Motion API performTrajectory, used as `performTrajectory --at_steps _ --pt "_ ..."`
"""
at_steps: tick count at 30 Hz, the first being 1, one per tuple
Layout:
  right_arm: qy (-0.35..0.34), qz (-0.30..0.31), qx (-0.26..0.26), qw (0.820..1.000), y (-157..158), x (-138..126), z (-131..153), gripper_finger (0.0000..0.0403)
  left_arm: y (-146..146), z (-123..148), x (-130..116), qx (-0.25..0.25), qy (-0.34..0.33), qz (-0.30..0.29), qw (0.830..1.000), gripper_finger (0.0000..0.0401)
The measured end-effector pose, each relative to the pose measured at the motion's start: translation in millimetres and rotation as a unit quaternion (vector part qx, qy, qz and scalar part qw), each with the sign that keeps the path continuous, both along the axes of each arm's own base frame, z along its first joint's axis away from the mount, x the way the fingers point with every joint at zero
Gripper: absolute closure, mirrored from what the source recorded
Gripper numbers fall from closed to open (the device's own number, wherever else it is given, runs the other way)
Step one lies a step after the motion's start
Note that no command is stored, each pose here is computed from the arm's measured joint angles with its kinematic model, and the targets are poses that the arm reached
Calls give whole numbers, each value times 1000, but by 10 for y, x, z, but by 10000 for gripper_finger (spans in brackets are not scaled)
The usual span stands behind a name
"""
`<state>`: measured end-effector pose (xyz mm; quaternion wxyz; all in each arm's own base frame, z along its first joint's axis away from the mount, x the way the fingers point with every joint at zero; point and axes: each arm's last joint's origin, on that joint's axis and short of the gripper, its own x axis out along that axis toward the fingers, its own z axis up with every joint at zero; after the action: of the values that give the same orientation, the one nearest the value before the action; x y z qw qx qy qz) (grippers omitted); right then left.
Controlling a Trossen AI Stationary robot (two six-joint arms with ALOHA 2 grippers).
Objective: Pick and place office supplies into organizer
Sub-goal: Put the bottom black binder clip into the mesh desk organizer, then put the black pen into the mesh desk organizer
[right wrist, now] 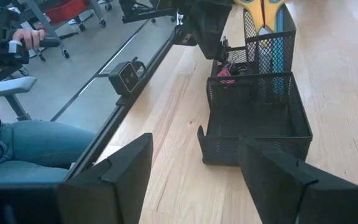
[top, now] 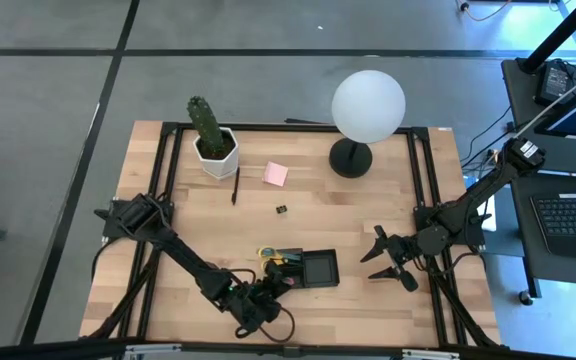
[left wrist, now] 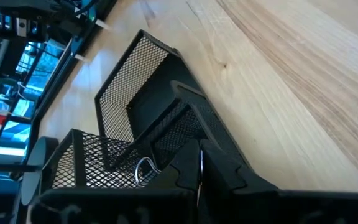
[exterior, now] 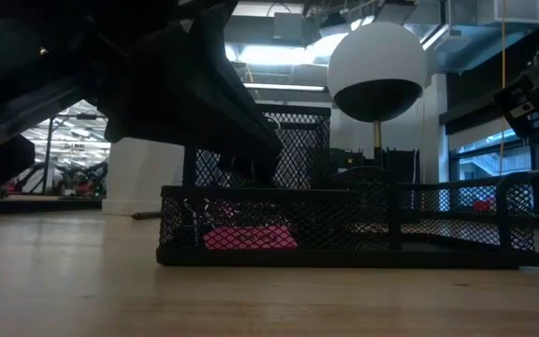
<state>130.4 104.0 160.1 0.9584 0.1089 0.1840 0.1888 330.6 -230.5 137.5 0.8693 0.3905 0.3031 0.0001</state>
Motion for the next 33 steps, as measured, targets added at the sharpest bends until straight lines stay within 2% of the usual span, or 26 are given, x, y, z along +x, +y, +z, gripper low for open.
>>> performTrajectory --at_steps 18,24,29,31,33 --pt "0 0 0 1000 0 0 0 167 8 -8 -7 -25 -5 23 999 337" --pt "0 0 0 1000 0 0 0 167 -66 151 24 -64 -89 53 993 333" --pt "1 0 2 1000 1 0 -1 167 -110 473 -7 -155 -170 83 970 335" --pt "1 0 2 1000 1 0 -1 167 -88 656 -35 -215 -206 110 948 334" --pt "1 0 2 1000 1 0 -1 167 -34 843 -72 -282 -242 147 916 333"
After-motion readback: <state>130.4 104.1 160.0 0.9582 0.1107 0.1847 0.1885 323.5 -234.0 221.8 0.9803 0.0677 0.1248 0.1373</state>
